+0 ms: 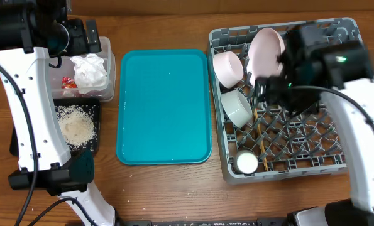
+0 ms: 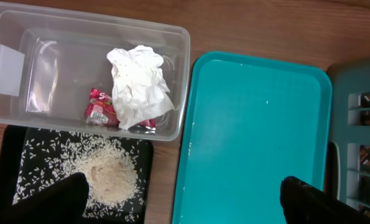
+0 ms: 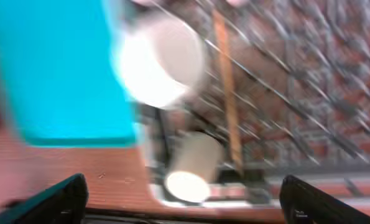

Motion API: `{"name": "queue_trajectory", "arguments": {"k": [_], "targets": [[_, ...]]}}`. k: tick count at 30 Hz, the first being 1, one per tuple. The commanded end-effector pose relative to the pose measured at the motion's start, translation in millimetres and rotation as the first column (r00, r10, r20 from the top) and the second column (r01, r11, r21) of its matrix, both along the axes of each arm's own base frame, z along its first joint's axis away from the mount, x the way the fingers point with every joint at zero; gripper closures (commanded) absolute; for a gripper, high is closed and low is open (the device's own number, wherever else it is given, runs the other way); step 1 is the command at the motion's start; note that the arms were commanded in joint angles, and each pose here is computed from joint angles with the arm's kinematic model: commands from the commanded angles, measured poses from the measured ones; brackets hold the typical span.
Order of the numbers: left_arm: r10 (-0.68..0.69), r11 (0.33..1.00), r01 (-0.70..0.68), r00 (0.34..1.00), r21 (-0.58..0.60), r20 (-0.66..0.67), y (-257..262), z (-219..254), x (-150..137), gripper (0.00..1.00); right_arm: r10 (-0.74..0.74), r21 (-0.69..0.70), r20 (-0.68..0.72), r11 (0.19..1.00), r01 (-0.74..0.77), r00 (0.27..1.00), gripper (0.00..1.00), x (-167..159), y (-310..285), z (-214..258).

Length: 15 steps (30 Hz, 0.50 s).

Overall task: Sort waste into correct bins and load items into the dishwasher
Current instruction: 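Carry the second chopstick right and drop it into the rack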

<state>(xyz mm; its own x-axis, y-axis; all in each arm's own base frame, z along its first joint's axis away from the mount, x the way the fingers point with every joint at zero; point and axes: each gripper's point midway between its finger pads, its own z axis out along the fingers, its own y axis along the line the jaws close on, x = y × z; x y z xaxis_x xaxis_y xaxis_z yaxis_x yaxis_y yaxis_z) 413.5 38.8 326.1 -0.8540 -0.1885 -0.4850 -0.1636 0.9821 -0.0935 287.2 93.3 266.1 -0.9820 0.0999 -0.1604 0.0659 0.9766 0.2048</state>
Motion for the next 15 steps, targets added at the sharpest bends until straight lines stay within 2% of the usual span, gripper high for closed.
{"name": "queue_trajectory", "arguments": {"k": [1, 4, 7, 12, 15], "targets": [[-0.005, 1.0, 0.004, 0.999, 0.008, 0.04, -5, 14, -3, 0.0, 0.06, 0.251, 0.145, 0.963, -0.095, 0.988, 0.0, -12, 39, 64], [-0.005, 1.0, 0.004, 0.999, 0.008, 0.04, -5, 14, -3, 0.0, 0.132, 0.121, 0.237, 0.979, -0.164, 0.963, 0.0, -9, 22, 70], [-0.005, 1.0, 0.004, 0.999, 0.008, 0.04, -5, 14, -3, 0.0, 0.141, -0.017, 0.267, 0.99, -0.142, 0.953, 0.0, -2, -4, 68], [-0.005, 1.0, 0.004, 0.999, 0.008, 0.04, -5, 14, -3, 0.0, 0.03, 0.031, 0.327, 0.999, -0.043, 0.944, 0.0, -9, -34, 87], [-0.005, 1.0, 0.004, 0.999, 0.008, 0.04, -5, 14, -3, 0.0, 0.091, 0.034, 0.427, 0.993, -0.116, 0.9, 0.0, -12, -41, 106]]}}
